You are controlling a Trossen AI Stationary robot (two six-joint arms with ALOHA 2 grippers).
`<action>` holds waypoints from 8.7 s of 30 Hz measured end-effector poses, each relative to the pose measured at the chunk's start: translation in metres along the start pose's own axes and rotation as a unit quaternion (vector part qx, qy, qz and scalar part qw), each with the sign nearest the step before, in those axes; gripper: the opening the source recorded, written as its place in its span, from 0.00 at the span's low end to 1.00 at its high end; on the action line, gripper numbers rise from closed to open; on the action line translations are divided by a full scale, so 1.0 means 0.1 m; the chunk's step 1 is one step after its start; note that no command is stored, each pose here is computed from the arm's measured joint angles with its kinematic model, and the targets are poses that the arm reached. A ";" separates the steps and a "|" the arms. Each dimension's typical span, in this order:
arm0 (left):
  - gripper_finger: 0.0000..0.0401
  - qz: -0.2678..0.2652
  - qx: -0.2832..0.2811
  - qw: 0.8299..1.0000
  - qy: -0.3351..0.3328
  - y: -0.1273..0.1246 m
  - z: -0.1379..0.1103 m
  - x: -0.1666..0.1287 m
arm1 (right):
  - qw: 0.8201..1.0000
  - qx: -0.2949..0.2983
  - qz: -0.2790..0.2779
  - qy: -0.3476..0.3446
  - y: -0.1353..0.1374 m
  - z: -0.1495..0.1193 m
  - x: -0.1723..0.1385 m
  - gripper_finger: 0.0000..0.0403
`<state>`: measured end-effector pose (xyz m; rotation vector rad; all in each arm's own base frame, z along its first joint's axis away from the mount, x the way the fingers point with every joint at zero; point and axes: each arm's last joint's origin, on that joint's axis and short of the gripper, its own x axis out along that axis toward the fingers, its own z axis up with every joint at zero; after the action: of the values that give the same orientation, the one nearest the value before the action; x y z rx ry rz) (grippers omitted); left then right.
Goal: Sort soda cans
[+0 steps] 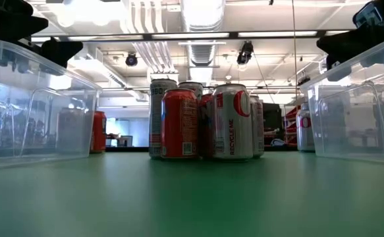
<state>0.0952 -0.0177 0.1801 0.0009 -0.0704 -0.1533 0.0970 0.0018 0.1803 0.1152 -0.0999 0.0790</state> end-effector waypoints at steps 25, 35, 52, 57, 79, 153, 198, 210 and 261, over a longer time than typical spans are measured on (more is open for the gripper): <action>0.85 0.119 -0.019 0.993 -0.018 0.07 0.03 -0.01 | 1.000 0.000 0.000 0.000 0.00 0.00 0.00 0.04; 0.85 0.085 -0.209 0.951 -0.213 0.08 0.37 -0.08 | 1.000 0.000 0.000 0.000 0.00 0.00 0.00 0.04; 0.85 0.091 -0.336 0.887 -0.303 0.12 0.68 -0.16 | 1.000 -0.008 -0.019 -0.002 -0.01 0.00 0.00 0.04; 0.85 0.274 -0.361 0.869 -0.198 0.19 0.93 -0.01 | 0.970 -0.107 -0.219 0.004 -0.13 0.00 -0.03 0.04; 0.85 0.551 -0.394 0.663 0.319 0.10 1.39 1.20 | 0.915 0.295 -0.167 -0.218 -0.10 0.27 -0.07 0.04; 0.00 0.587 -0.379 0.669 0.253 1.95 2.36 1.85 | 0.965 0.069 -0.216 0.132 0.07 1.95 0.72 0.09; 0.15 0.564 -0.490 0.474 0.466 2.89 0.77 2.49 | 0.948 0.088 -0.203 0.229 0.06 1.73 0.76 0.19; 0.30 0.539 -0.482 0.493 0.484 2.84 0.78 2.52 | 0.936 0.074 -0.209 0.272 0.03 1.58 0.96 0.42; 0.60 0.325 -0.048 0.831 0.449 0.09 2.65 1.90 | 0.802 -0.096 -0.127 0.576 1.35 1.41 1.46 0.71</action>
<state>0.2656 -0.0371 0.4578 -0.0514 0.8823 0.5413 0.2173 0.1291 0.3495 -0.1398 1.1356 -0.1402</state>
